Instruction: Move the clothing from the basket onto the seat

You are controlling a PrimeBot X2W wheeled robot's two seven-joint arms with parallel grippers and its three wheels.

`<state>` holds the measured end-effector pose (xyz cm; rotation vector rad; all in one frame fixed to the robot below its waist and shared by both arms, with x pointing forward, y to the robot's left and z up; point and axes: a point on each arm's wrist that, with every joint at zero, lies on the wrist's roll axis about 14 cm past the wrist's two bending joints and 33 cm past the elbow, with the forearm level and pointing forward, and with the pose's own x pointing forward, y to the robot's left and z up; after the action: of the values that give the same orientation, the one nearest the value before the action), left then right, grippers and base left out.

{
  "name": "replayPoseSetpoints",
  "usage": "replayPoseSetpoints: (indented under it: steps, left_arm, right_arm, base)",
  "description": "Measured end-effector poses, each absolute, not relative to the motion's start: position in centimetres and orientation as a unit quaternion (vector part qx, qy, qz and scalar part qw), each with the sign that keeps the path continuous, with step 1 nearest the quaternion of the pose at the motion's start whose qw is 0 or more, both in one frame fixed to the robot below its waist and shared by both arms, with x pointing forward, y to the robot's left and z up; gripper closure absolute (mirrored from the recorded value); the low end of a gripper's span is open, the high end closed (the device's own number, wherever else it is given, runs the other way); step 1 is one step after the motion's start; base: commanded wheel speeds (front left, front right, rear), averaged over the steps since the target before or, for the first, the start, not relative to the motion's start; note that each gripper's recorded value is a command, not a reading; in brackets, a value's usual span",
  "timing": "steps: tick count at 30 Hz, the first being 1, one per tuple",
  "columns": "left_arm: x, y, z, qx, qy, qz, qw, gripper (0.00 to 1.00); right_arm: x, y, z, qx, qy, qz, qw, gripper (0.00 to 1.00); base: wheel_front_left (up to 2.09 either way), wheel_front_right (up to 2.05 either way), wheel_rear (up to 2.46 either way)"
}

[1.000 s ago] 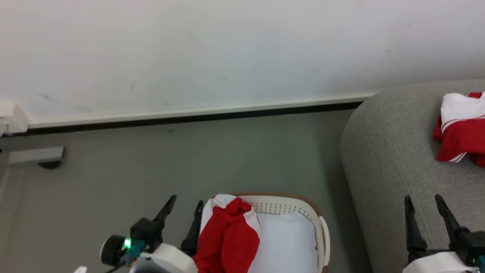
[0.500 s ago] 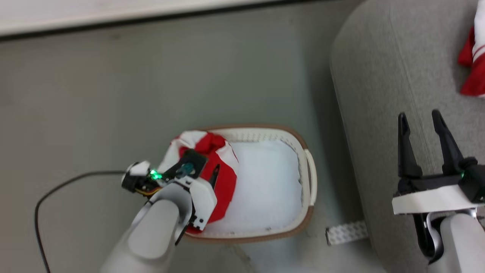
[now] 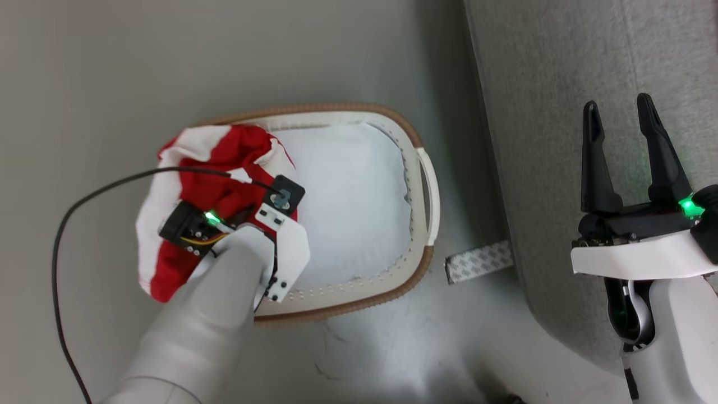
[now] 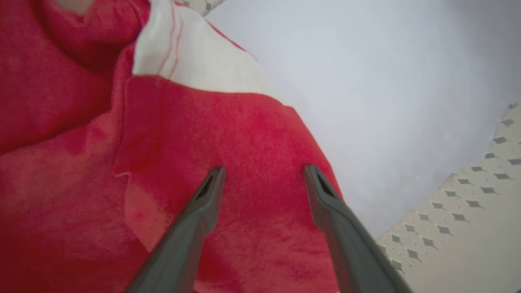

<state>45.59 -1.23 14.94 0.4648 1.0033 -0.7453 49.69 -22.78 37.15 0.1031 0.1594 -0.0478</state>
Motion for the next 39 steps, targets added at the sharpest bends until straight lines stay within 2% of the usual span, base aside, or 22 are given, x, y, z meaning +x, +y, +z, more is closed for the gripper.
replayPoseSetpoints:
  steps: [8, 9, 10, 11, 16, 24, 32, 39]
  left_arm:
    - [44.5, -1.9, 9.8, 0.213, 0.503, -0.351, 0.761, 0.00]
    - [44.4, -2.0, 9.4, 0.214, 0.502, -0.356, 0.759, 0.26]
    - [44.1, -2.1, 9.1, 0.213, 0.505, -0.358, 0.756, 0.93]
    - [44.1, -2.4, 9.0, 0.209, 0.503, -0.360, 0.758, 1.00]
    - [44.6, -2.5, 10.1, 0.204, 0.487, -0.361, 0.769, 1.00]
    - [45.5, -2.1, 15.9, 0.165, 0.436, -0.352, 0.812, 1.00]
    - [47.0, -2.2, 26.4, 0.091, 0.344, -0.322, 0.877, 1.00]
    - [47.5, -1.3, 36.7, 0.049, 0.247, -0.278, 0.927, 1.00]
  right_arm:
    - [49.6, -23.8, 33.7, 0.052, 0.112, -0.037, 0.992, 0.00]
    - [49.5, -24.0, 33.4, 0.050, 0.115, -0.039, 0.991, 0.00]
    - [49.4, -24.1, 33.3, 0.048, 0.117, -0.041, 0.991, 0.00]
    - [49.3, -24.2, 33.2, 0.047, 0.119, -0.043, 0.991, 0.00]
    - [48.9, -24.9, 33.6, 0.051, 0.118, -0.057, 0.990, 0.00]
    - [46.5, -25.9, 36.0, 0.051, 0.112, -0.079, 0.989, 0.00]
    - [42.4, -25.6, 39.3, 0.059, 0.098, -0.089, 0.989, 0.00]
    - [39.6, -23.1, 42.3, 0.064, 0.074, -0.055, 0.994, 0.00]
  base:
    - [0.00, 0.00, 0.00]
    - [0.00, 0.00, 0.00]
    - [0.00, 0.00, 0.00]
    - [0.00, 0.00, 0.00]
    - [0.00, 0.00, 0.00]
    - [0.00, 0.00, 0.00]
    - [0.00, 0.00, 0.00]
    - [0.00, 0.00, 0.00]
